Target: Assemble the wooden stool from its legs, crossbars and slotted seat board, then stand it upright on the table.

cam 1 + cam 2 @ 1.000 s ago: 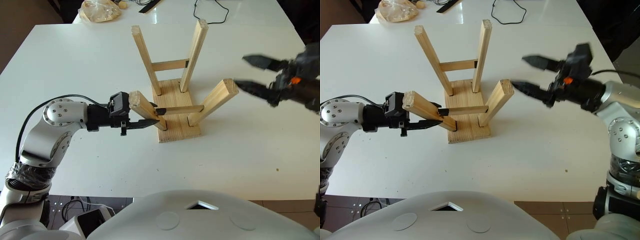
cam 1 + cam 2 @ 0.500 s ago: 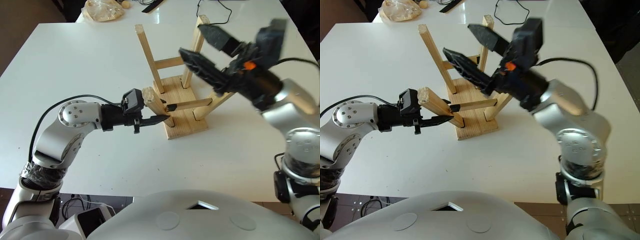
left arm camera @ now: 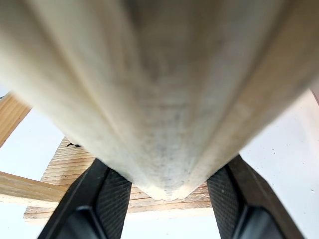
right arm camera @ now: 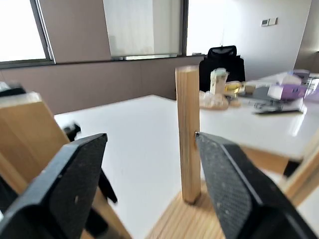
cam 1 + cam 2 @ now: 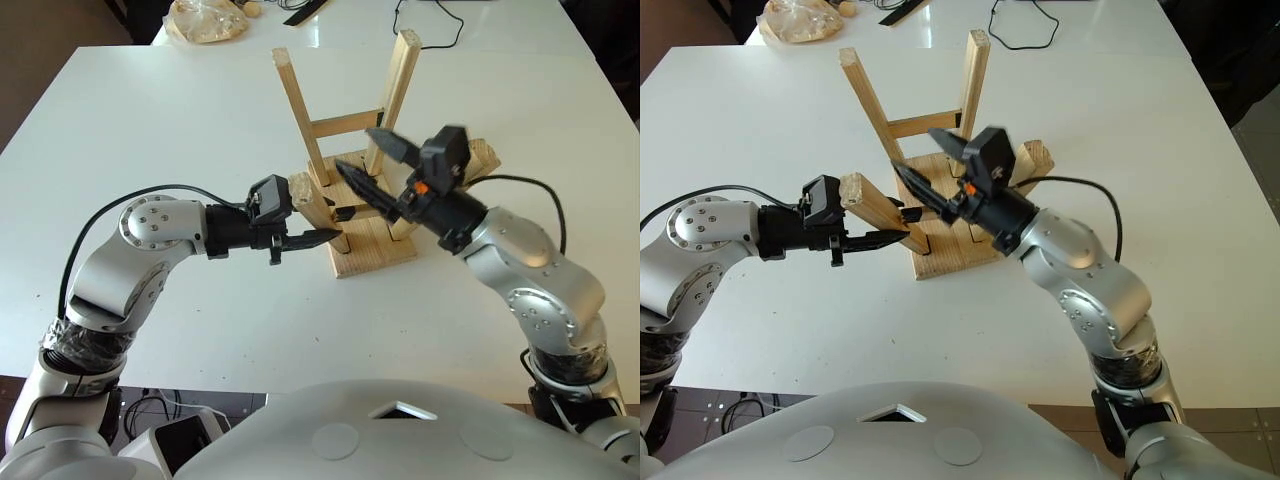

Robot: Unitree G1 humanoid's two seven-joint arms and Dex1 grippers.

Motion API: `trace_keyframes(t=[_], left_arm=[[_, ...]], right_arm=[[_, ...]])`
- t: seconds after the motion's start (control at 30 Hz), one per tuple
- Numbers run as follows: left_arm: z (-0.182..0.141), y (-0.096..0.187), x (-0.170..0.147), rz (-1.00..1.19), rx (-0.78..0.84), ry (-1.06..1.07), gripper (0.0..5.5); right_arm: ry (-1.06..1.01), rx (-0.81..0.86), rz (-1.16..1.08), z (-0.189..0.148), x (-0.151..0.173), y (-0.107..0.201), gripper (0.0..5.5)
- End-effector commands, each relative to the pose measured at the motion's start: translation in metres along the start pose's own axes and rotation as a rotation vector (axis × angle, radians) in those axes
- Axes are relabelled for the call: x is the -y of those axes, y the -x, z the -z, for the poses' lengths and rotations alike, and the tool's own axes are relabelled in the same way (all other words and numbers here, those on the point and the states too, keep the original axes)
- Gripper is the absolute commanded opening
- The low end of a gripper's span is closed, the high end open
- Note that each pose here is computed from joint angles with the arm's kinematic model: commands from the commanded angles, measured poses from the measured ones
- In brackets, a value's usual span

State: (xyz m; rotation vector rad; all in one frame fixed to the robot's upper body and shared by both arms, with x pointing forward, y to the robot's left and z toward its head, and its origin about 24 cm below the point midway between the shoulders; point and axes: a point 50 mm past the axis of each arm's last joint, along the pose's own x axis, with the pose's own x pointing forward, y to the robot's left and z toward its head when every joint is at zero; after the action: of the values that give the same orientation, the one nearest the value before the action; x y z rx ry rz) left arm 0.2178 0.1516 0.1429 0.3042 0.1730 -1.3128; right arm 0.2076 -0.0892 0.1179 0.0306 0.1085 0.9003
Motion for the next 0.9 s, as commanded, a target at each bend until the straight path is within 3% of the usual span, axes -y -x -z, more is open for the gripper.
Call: trace_keyframes(t=[0.03, 0.13, 0.23, 0.37, 0.47, 0.63, 0.77, 0.9], left_arm=[[0.01, 0.008, -0.002, 0.011, -0.076, 0.053, 2.05], [0.007, 0.011, -0.005, 0.017, -0.079, 0.044, 2.05], [0.005, 0.009, -0.006, 0.031, -0.082, 0.035, 2.05], [0.012, 0.003, -0.001, 0.065, -0.105, 0.049, 2.05], [0.017, 0.0, 0.001, 0.068, -0.117, 0.065, 2.05], [0.028, 0.001, 0.0, 0.036, -0.161, 0.09, 2.05], [0.037, 0.0, 0.003, 0.022, -0.205, 0.093, 2.05], [0.03, -0.002, -0.002, -0.008, -0.159, 0.094, 2.05]], right_arm=[[-0.016, -0.249, -0.011, 0.061, 0.001, 0.005, 3.27], [0.01, -0.274, -0.026, 0.071, 0.003, 0.005, 3.27], [0.0, -0.165, -0.06, 0.052, 0.003, 0.0, 3.27], [-0.038, 0.097, -0.17, -0.002, -0.002, -0.002, 3.27], [-0.154, 0.36, -0.261, -0.063, -0.003, 0.004, 3.27], [-0.228, 0.618, -0.29, -0.134, 0.02, 0.031, 3.27], [-0.114, 0.567, 0.077, -0.138, 0.081, 0.054, 3.27], [0.142, 0.167, 0.653, -0.077, 0.159, 0.084, 3.27]])
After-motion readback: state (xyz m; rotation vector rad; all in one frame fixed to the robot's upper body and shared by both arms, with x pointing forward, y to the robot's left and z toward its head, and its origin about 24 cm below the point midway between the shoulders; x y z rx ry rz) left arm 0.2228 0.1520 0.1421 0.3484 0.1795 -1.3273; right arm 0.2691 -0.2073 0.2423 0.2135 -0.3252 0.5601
